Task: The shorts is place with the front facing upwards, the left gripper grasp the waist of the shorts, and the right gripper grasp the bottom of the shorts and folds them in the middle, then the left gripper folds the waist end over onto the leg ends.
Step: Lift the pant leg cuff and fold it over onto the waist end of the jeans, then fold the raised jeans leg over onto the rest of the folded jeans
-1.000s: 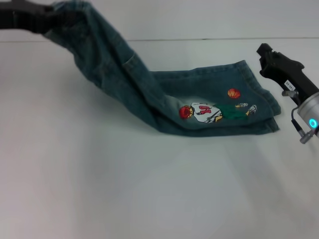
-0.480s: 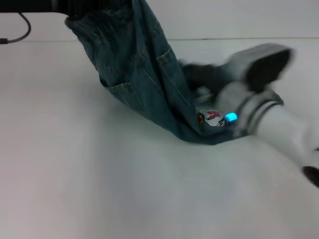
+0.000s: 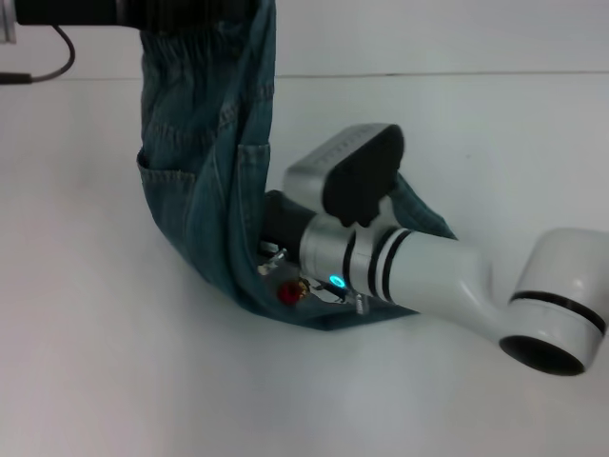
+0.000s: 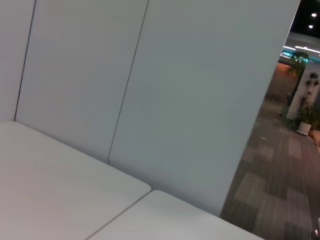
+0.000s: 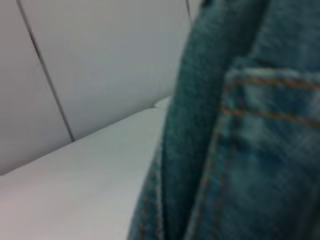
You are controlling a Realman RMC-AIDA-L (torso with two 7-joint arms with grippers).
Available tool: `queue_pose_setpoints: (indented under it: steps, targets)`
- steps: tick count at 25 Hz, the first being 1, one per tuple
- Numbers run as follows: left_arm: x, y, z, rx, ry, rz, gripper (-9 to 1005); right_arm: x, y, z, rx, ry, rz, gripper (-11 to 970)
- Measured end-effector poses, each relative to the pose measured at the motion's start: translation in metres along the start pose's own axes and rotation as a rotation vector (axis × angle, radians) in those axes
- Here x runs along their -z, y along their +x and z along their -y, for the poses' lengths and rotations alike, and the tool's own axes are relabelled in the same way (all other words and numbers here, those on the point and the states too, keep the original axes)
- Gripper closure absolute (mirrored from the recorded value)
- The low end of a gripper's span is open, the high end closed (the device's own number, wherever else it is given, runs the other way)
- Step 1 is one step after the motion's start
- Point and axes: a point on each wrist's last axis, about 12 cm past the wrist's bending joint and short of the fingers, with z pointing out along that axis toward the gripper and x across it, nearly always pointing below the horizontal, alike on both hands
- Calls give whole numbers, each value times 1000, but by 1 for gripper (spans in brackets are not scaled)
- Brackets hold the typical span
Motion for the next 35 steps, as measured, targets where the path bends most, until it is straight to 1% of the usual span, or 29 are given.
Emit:
queue_pose_setpoints:
  steps: [4, 6, 8, 10, 13, 15, 17, 20, 23, 26, 29, 30, 32, 35]
  targets:
    - [-3, 4, 0, 3, 3, -13, 892, -2, 0, -2, -3, 1, -15, 959]
    - [-3, 6, -1, 6, 1, -14, 889, 1, 5, 3, -12, 22, -32, 959]
    - [-3, 8, -1, 12, 1, -16, 887, 8, 13, 14, -26, 63, -50, 959]
    - [-3, 11, -1, 17, 4, -17, 885, 18, 23, 30, -55, 122, -52, 959]
    - [-5, 14, -1, 26, 12, -15, 881, 40, 35, 59, -125, 229, 4, 959]
    - [-9, 18, 1, 31, 27, -13, 879, 63, 42, 84, -199, 326, 93, 959]
    - [-15, 22, 3, 34, 45, -11, 877, 84, 44, 107, -264, 408, 188, 959]
    - [-34, 29, 8, 28, 86, -24, 873, 114, 42, 132, -358, 490, 331, 959]
    - [-61, 35, 14, 14, 105, -64, 870, 135, 41, 143, -433, 531, 460, 959]
    - [-90, 39, 22, -3, 115, -99, 866, 150, 42, 150, -475, 569, 544, 959]
    - [-126, 44, 33, -34, 109, -158, 863, 157, 44, 153, -494, 592, 579, 959]
    - [-135, 47, 36, -45, 108, -181, 862, 158, 44, 153, -495, 593, 585, 959]
    - [-152, 52, 41, -68, 106, -233, 859, 160, 46, 153, -495, 593, 592, 960]
    - [-168, 60, 45, -84, 74, -278, 856, 161, 48, 152, -496, 595, 589, 960]
